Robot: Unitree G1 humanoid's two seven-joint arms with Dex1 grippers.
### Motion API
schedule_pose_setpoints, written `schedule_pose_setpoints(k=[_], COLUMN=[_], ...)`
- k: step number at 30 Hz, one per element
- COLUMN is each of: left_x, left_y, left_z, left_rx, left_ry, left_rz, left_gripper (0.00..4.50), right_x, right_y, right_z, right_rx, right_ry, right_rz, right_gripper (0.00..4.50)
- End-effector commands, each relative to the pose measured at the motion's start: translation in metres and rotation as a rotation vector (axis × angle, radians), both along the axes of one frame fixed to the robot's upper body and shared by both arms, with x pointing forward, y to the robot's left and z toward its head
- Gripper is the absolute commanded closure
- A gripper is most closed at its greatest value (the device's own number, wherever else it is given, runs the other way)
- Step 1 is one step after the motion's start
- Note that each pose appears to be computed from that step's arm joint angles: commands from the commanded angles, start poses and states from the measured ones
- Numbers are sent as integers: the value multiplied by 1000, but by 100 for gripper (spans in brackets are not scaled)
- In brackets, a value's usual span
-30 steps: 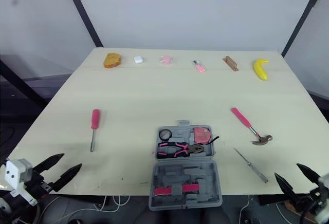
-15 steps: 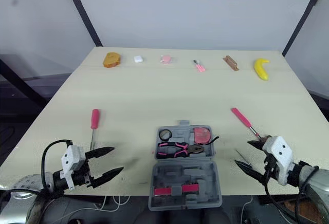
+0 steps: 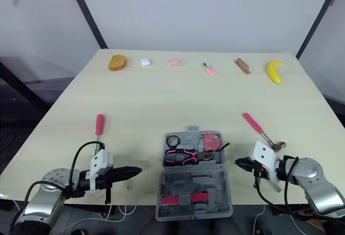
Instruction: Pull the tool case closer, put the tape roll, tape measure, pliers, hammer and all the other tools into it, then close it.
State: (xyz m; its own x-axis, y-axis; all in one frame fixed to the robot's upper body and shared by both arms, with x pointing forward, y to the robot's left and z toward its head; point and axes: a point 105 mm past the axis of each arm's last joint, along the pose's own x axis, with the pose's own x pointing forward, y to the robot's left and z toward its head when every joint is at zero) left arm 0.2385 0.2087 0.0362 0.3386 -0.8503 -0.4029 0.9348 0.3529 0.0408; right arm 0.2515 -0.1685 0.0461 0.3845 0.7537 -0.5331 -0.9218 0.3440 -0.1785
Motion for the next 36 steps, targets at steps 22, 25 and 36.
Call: schedule_pose_setpoints(k=[22,25,36], left_x=[16,15,15], left_y=[-22,-24,-37], left_z=[-7,-9,-18], left_rx=[27,23,24], left_ry=[12,20,34], left_rz=[-142,-150,-170], left_gripper=[446,446,446], right_x=[14,14,11], right_y=[25,27,32], right_z=[-14,-14,-19], right_rx=[-4,-2,-4], right_ry=[-50,-52,-50], right_rz=[92,95,108], right_gripper=[450,450,450])
